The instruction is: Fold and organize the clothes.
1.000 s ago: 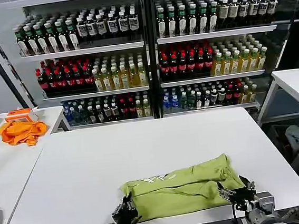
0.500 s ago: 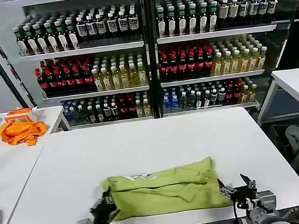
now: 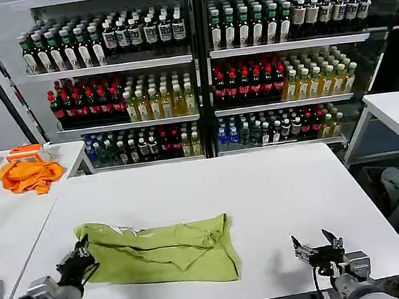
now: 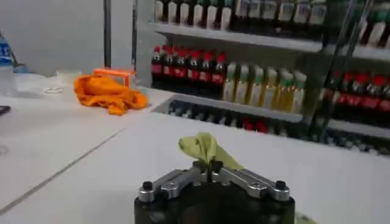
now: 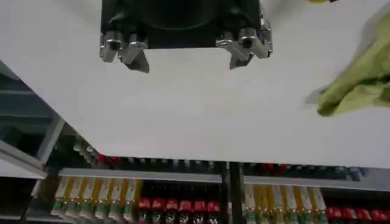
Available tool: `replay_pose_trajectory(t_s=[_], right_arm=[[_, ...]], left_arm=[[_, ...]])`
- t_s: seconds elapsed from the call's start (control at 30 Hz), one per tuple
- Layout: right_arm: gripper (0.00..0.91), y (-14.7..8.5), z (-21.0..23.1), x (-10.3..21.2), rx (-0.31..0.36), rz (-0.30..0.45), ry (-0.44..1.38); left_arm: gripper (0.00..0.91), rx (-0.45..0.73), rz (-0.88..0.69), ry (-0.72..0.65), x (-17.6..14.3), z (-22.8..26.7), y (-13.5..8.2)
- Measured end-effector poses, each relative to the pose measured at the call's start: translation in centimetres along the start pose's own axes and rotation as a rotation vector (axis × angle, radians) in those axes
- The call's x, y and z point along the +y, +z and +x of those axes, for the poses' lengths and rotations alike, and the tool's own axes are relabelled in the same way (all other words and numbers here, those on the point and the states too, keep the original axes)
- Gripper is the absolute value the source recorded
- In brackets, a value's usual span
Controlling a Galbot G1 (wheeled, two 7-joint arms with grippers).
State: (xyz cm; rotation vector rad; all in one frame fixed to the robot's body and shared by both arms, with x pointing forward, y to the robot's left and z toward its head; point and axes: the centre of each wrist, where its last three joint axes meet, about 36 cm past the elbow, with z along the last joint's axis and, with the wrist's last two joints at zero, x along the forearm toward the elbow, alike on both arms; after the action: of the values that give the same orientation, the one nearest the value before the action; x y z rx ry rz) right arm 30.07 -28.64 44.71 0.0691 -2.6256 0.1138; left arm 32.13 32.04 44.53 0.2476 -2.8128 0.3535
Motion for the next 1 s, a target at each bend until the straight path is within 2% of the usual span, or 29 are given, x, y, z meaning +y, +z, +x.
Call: replay_pose_trajectory(t_s=[0.2,0.47,0.73,0.93,1.0], right_arm=[[0.907,0.1,-0.3,-0.1,0.005,0.005,0.001],[0.907,0.2,-0.6,-0.3,0.011,0.010,-0.001],[0.907,0.1,-1.1,-0.6,0.012,0.013,0.000],[0.907,-0.1,-1.5,-0.9,0.012,0.014,0.001],[0.907,-0.1,-1.6,-1.0,0.013,0.015,-0.001]], left_arm=[[0.020,0.038,0.172,0.128,-2.7,0.8,-0.8],[0.020,0.115,0.342,0.276,-7.3,0.8,0.7],[0.020,0.192,0.405,0.392,-11.9,0.2,3.1],[0.020,0.241,0.381,0.447,-14.8,-0.5,5.3],[0.141,0.257,0.364,0.460,-15.7,-0.7,6.0]])
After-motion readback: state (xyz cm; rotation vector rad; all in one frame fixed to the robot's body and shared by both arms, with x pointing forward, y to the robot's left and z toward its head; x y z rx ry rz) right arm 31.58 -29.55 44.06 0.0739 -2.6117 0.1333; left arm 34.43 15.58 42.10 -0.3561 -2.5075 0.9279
